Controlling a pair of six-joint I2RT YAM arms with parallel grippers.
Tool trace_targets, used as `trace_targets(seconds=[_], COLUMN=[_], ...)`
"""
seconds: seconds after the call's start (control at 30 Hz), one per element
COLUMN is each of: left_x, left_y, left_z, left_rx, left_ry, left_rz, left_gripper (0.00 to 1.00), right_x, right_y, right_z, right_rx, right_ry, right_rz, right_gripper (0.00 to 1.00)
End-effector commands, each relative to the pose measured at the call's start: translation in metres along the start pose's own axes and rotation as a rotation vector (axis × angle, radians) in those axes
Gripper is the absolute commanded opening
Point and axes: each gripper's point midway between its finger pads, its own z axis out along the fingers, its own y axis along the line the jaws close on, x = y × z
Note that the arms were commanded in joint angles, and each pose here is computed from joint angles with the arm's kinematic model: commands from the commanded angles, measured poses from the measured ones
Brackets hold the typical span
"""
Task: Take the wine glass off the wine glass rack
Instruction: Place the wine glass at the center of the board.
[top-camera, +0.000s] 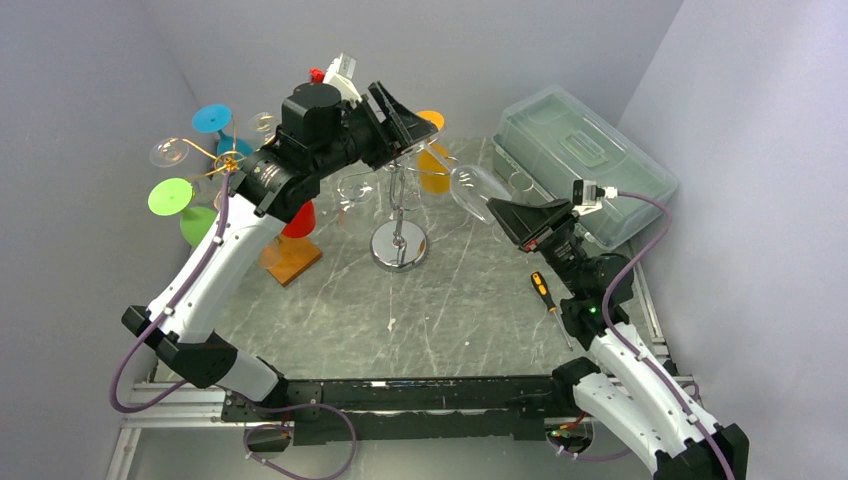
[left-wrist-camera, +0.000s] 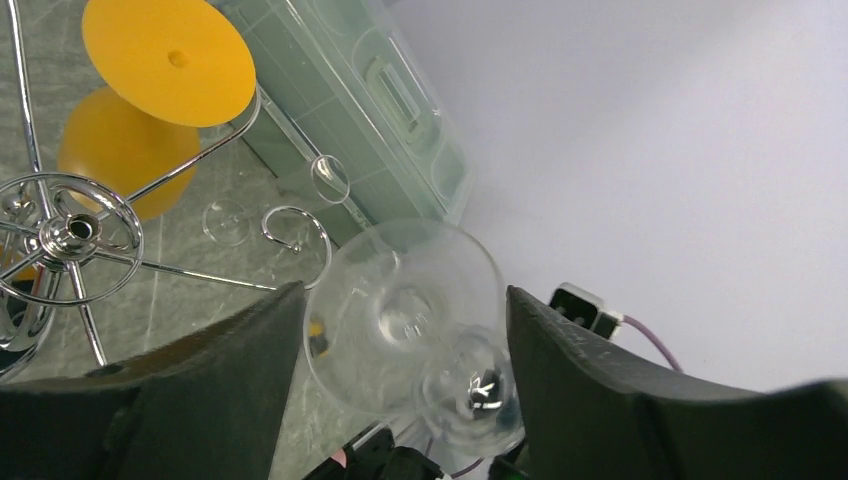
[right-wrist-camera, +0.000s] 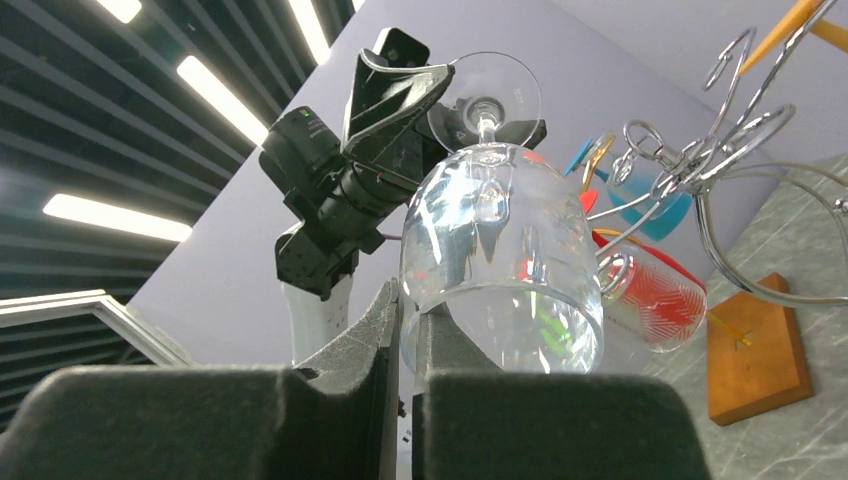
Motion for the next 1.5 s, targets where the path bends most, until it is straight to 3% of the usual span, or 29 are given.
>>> trace_targets(seconds=[0.0,0.17,0.5,0.77,1.17,1.47], left_x=[-0.009,-0.012,-0.014,-0.015,-0.008,-0.008], left_y=[-0.025,-0.029,-0.039,-0.030,-0.027,-0.018], left_z=[-0.020,-0.021,-0.033,-0.044,-0.063,-0.072], left_rx=[0.095,0.113,0.160,0.120,0.078,0.033], left_ry=[-0.023,-0.032,-0.034,-0.047,-0.054,-0.055], left_rz=[0.084,0.129,0.293,0.425,0.534,0.585], left_gripper=[0.88,0.99,0.99,0.99,0.99,0.99], right_x=[-0.033,-0.039,-0.055,-0.064,-0.071,-0.064], right_y=[0.039,0.044,0.043,0.038,-0.020,-0.094], right_z=[0.010,0.011,0.003,-0.027,-0.107,-0.132], right_rx=[-0.026,0.023,0.275,0.573,1.124,1.384], right_ry=[-0.120,-0.130,-0.114,-0.035,0.067,0.172], right_rz=[-0.129,-0.178,-0.330,-0.442,-0.487,-0.499], right_gripper=[0.00,0.00,0.00,0.00,0.00,0.00])
